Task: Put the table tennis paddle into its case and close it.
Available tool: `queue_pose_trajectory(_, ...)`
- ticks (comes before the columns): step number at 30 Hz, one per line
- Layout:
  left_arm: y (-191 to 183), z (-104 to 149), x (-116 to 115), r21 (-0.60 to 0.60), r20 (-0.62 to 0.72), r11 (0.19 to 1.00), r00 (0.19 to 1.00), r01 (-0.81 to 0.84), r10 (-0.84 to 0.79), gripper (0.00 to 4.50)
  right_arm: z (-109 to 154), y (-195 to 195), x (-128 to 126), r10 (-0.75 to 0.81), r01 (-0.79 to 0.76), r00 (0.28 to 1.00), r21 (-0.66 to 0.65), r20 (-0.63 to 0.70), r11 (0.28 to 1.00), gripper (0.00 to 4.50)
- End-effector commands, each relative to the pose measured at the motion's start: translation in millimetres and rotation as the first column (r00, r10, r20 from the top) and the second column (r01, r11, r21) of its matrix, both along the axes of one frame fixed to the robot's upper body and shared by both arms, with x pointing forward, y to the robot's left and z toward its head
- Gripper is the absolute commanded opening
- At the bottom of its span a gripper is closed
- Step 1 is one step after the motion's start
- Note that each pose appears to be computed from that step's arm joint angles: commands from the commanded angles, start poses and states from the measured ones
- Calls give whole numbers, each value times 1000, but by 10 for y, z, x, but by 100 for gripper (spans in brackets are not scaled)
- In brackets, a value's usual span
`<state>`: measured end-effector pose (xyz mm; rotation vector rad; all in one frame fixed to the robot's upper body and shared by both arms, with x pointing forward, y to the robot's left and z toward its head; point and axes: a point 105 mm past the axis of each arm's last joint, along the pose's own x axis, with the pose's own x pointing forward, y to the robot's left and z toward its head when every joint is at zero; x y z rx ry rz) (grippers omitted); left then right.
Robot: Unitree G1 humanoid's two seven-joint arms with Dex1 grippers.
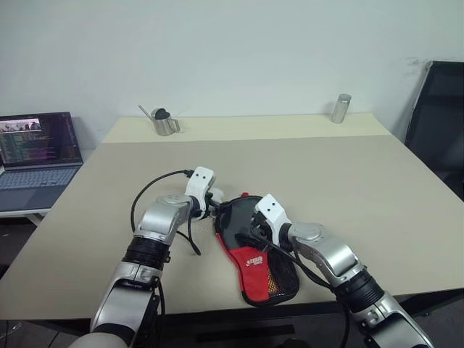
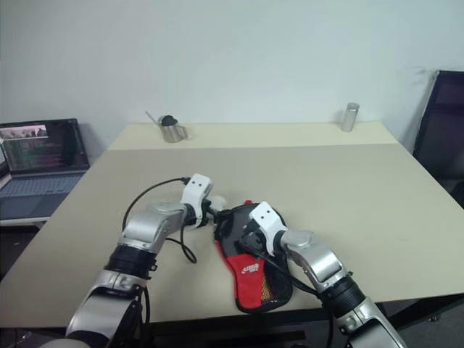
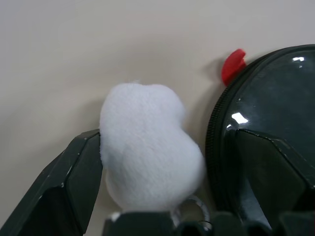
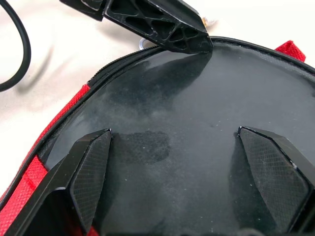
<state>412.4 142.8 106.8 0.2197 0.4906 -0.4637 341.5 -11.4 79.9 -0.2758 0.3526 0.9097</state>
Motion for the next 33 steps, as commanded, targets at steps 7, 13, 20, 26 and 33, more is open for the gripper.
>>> queue_pose_trajectory(7, 30, -57, 134, 71, 39, 995, 997, -72, 70, 450, -352, -64, -127, -18, 9, 990, -66, -143, 998, 448)
queue_pose_trajectory(13, 174, 48, 191, 32, 82, 989, 986, -146, 143, 296, -365, -95, -138, -35, 25, 988, -65, -151, 998, 450)
queue_pose_trajectory(20, 456, 132, 194, 11, 137, 967, 959, -254, 250, 60, -367, -114, -141, -42, 31, 987, -68, -154, 997, 450)
queue_pose_trajectory(26, 467, 226, 244, -20, 185, 962, 945, -272, 271, 10, -371, -98, -143, -34, 24, 987, -69, -158, 997, 450)
queue_pose_trajectory(33, 227, 389, 442, 2, 281, 980, 941, -198, 190, 10, -389, -45, -170, -12, 0, 983, -66, -184, 998, 450)
